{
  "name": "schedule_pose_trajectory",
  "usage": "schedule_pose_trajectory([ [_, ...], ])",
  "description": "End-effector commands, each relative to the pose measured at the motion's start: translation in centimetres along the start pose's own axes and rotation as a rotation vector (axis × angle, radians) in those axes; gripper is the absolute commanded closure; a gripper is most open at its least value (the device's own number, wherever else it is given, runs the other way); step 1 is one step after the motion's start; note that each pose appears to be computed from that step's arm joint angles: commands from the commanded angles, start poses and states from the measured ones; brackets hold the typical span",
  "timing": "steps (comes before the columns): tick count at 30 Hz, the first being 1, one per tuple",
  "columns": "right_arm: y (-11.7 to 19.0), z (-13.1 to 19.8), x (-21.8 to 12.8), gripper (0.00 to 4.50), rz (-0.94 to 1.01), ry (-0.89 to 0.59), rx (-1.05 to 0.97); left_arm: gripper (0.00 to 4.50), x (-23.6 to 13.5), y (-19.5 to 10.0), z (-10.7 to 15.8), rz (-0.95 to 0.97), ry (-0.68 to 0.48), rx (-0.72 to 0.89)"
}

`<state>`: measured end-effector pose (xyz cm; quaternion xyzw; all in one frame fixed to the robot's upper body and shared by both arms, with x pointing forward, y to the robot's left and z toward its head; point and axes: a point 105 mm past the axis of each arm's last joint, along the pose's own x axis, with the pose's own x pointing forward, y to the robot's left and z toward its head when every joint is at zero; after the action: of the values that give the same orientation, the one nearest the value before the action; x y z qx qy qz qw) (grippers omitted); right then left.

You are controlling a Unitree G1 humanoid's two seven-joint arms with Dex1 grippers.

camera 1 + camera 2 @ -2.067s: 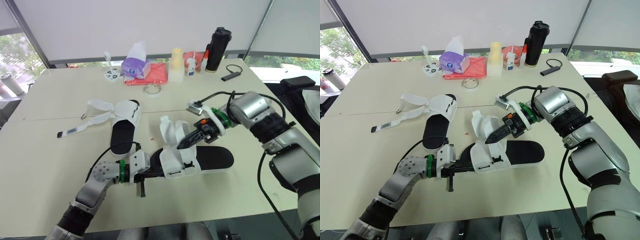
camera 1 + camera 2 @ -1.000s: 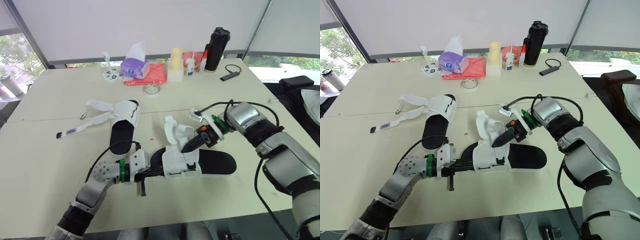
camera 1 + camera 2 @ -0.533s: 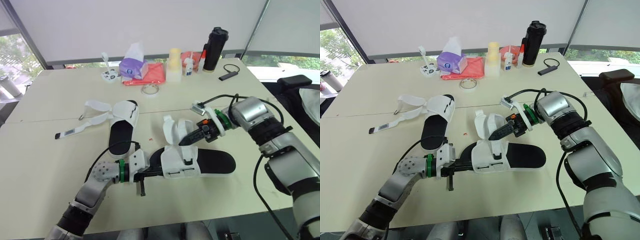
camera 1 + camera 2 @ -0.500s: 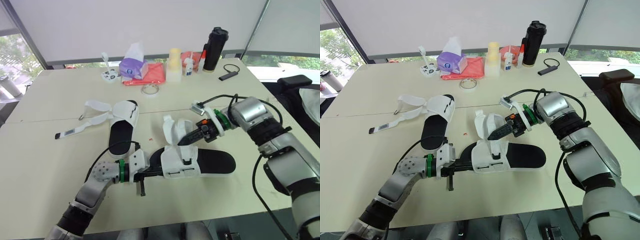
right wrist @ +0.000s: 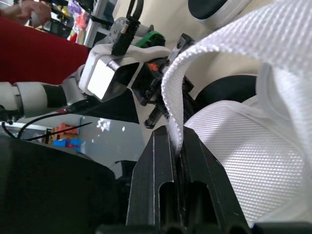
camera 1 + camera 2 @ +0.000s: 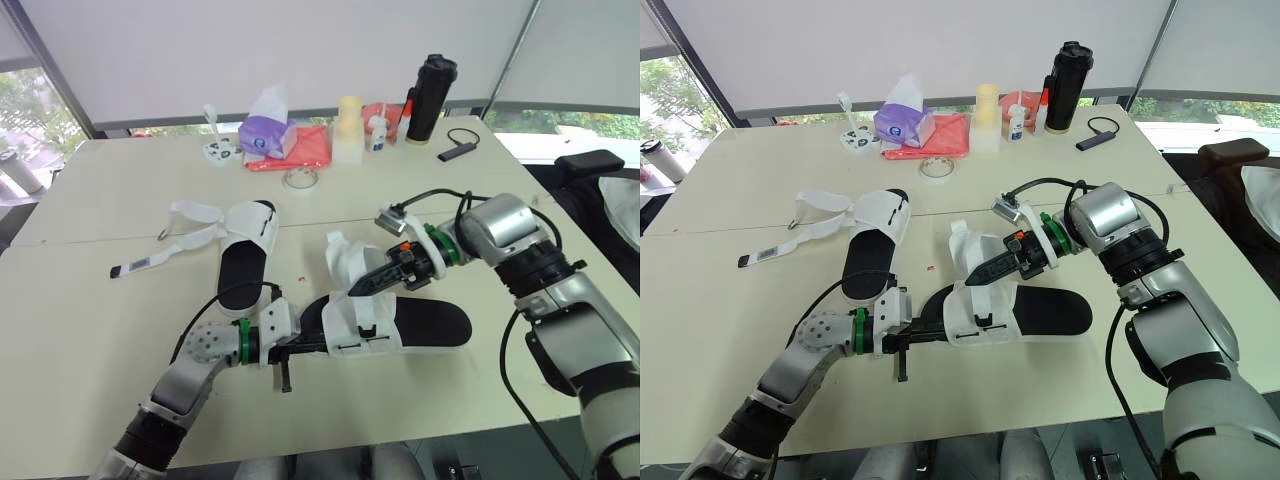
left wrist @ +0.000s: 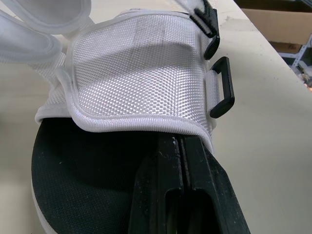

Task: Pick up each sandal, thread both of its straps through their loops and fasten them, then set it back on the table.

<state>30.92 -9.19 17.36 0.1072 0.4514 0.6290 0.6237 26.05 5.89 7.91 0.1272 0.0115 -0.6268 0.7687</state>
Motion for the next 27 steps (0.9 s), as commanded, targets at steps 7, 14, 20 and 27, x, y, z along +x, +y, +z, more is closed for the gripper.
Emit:
schedule_pose_trajectory([
  [7, -0.3, 0.0, -1.1, 4.45, -0.039, -0.005, -0.041, 4.50, 0.5, -0.8, -0.3, -0.036, 0.008, -0.006],
  [14, -0.5, -0.2, -1.1, 4.45, -0.037, 0.005, -0.044, 4.50, 0.4, -0.9, -0.4, -0.035, 0.012, -0.006],
  [20, -0.3, -0.6, -1.1, 4.45, -0.029, 0.025, -0.043, 4.50, 0.4, -0.9, -0.4, -0.037, 0.012, -0.004],
  [27, -0.3, -0.7, -1.1, 4.45, -0.027, 0.031, -0.039, 4.50, 0.4, -0.9, -0.4, -0.036, 0.011, -0.005],
])
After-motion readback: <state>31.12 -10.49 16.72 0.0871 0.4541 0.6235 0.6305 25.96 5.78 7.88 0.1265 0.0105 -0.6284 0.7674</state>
